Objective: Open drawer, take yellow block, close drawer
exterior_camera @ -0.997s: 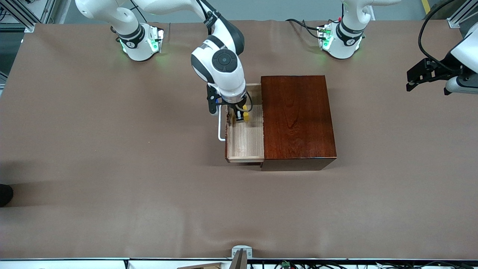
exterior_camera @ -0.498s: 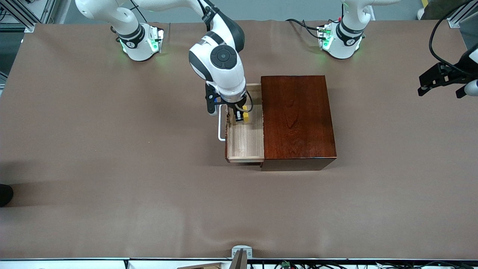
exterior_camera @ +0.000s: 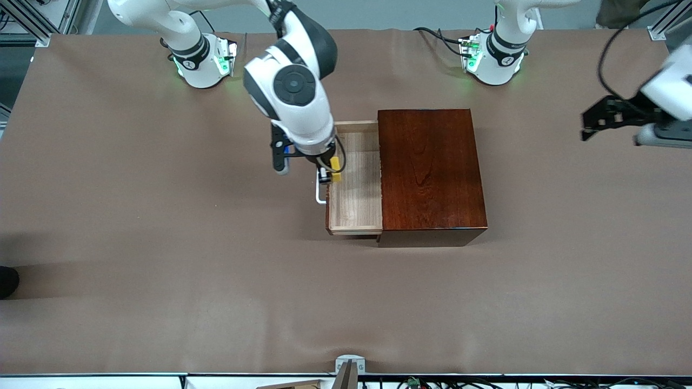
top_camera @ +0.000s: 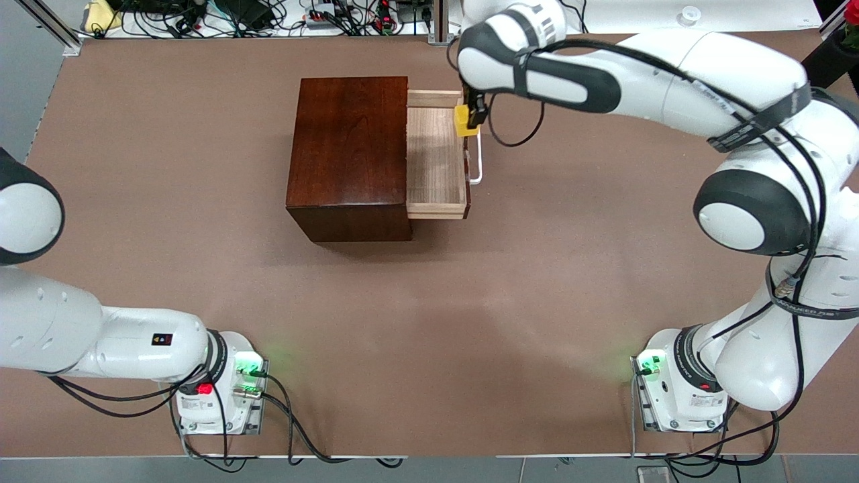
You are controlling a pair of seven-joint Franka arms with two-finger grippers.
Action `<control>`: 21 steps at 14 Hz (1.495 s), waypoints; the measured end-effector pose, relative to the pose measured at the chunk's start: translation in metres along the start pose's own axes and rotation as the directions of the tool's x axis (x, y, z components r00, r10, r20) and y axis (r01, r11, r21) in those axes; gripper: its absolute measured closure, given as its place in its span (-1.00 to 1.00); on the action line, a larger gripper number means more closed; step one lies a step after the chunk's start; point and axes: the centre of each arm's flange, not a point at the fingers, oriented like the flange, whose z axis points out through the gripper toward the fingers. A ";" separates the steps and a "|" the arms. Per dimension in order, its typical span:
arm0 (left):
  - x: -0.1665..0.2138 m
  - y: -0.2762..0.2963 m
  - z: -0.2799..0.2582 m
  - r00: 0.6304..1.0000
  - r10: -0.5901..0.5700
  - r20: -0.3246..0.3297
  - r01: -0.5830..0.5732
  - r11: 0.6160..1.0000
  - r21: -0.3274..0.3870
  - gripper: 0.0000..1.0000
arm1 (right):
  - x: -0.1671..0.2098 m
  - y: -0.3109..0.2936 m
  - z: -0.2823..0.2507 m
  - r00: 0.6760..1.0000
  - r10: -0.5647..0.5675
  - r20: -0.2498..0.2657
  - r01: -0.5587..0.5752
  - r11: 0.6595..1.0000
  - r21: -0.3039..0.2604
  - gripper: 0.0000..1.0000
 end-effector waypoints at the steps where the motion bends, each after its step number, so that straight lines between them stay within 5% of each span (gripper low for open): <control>1: 0.002 0.028 0.005 1.000 -0.005 0.009 0.005 1.000 -0.006 -1.00 | 0.008 -0.001 -0.008 1.000 -0.026 -0.002 0.026 1.000 -0.007 -0.10; 8: 0.024 0.232 0.088 0.971 -0.230 0.059 0.235 0.969 -0.080 -1.00 | 0.064 -0.013 -0.036 0.981 -0.195 -0.008 0.194 0.980 -0.046 -0.10; 14: -0.001 0.423 0.167 0.848 -0.526 0.067 0.529 0.830 -0.174 -1.00 | 0.135 -0.031 -0.046 0.938 -0.343 0.055 0.347 0.934 -0.085 -0.10; 16: -0.003 0.467 0.195 0.789 -0.611 0.064 0.608 0.760 -0.232 -1.00 | 0.166 -0.036 -0.047 0.864 -0.497 0.086 0.504 0.858 -0.105 -0.10; 19: -0.012 0.516 0.242 0.704 -0.709 0.048 0.687 0.662 -0.299 -1.00 | 0.228 -0.037 -0.042 0.667 -0.720 0.193 0.745 0.651 -0.147 -0.10; 21: -0.025 0.544 0.272 0.653 -0.757 0.019 0.723 0.615 -0.315 -1.00 | 0.271 -0.040 -0.041 0.611 -0.756 0.233 0.791 0.597 -0.137 -0.10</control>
